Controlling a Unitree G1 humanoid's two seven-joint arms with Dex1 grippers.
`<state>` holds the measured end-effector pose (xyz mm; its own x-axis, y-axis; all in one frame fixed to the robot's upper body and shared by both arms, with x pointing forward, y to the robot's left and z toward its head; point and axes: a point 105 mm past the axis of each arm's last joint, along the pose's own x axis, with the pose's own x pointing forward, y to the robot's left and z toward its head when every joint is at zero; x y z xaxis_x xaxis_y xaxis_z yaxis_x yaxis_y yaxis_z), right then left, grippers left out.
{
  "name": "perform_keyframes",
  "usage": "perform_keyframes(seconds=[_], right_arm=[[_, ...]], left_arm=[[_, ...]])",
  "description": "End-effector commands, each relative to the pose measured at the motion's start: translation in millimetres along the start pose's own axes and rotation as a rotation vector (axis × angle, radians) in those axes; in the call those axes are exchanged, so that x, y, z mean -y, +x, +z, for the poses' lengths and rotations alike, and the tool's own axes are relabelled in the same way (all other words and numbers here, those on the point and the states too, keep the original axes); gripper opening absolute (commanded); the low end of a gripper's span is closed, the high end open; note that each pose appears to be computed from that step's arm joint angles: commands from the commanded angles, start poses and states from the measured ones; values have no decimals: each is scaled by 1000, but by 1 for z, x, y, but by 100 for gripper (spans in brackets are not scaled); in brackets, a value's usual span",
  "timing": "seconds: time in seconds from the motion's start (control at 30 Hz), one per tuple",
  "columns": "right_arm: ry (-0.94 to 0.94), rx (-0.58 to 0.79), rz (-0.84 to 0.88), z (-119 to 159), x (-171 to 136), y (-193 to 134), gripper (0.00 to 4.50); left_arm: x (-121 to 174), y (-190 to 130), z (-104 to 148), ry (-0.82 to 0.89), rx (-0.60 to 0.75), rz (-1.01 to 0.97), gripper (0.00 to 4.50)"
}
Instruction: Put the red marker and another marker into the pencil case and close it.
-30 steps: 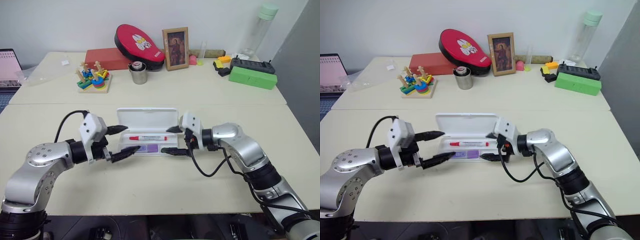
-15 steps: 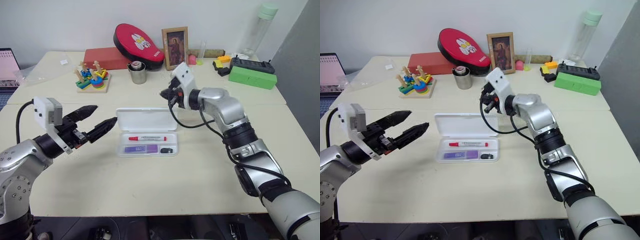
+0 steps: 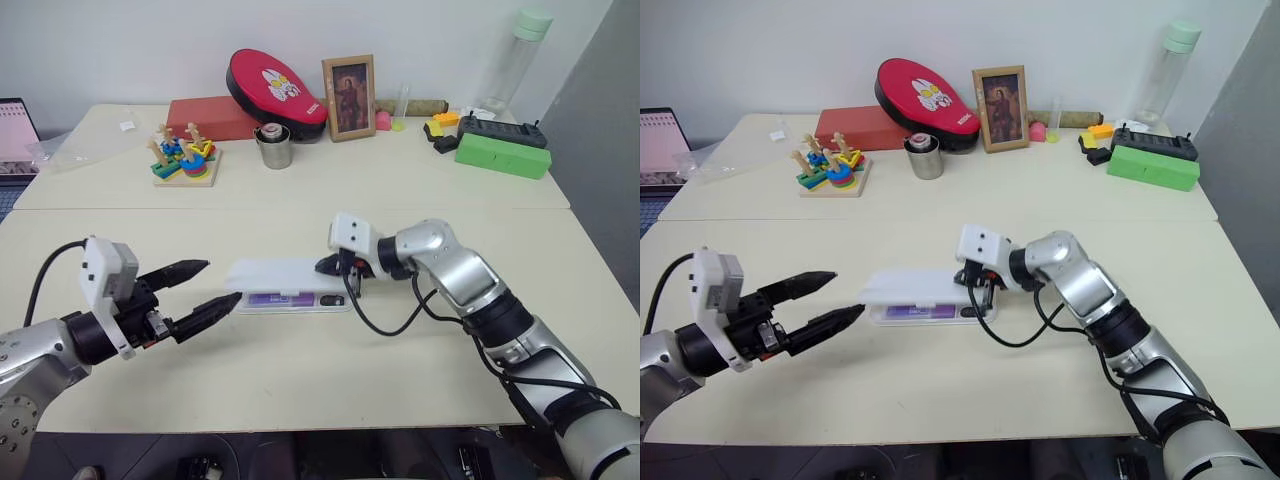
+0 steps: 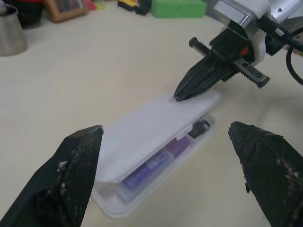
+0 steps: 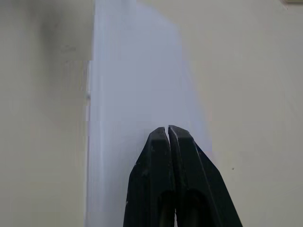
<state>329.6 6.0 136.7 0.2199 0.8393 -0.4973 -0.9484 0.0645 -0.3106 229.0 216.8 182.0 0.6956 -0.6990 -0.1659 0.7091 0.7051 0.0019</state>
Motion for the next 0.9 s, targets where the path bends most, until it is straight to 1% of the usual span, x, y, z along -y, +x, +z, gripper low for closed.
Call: perform_keyframes(seconds=[0.03, 0.13, 0.23, 0.33, 0.37, 0.43, 0.5, 0.57, 0.63, 0.67, 0.73, 0.77, 0.8, 0.87, 0.9], right_arm=[[-41, -59, 15, -13, -11, 7, 6], [31, -13, -1, -11, -8, 3, 6], [89, 8, -31, -19, -2, -14, 6], [226, 205, -73, -3, 6, -39, 6], [239, 257, -77, 1, 7, -48, 6], [272, 284, -114, -5, 10, -64, 6], [314, 262, -151, -19, 12, -76, 6], [362, 217, -213, -36, 18, -90, 42], [384, 194, -253, -45, 22, -102, 76], [391, 188, -268, -48, 24, -107, 107], [408, 167, -316, -56, 30, -119, 141], [416, 158, -338, -59, 32, -124, 177], [426, 146, -363, -64, 34, -129, 197], [445, 131, -397, -71, 34, -138, 234], [456, 126, -411, -75, 32, -143, 263]], left_arm=[[0, 3, -1, 42, -32, -11, 450], [-4, 5, -5, 41, -48, 3, 450], [-8, 7, -8, 46, -41, 32, 450], [-36, 5, -9, 44, -30, 187, 450], [-48, 2, -9, 41, -21, 246, 450], [-68, -3, -10, 37, -8, 342, 450], [-83, -8, -15, 41, -16, 403, 450], [-95, -11, -23, 64, -53, 452, 450], [-101, -14, -29, 84, -87, 470, 450], [-104, -15, -30, 93, -94, 474, 450], [-109, -16, -30, 108, -95, 482, 450], [-112, -17, -30, 107, -93, 488, 450], [-113, -17, -31, 115, -104, 482, 450], [-115, -17, -34, 126, -124, 478, 450], [-117, -17, -32, 133, -126, 481, 450]])
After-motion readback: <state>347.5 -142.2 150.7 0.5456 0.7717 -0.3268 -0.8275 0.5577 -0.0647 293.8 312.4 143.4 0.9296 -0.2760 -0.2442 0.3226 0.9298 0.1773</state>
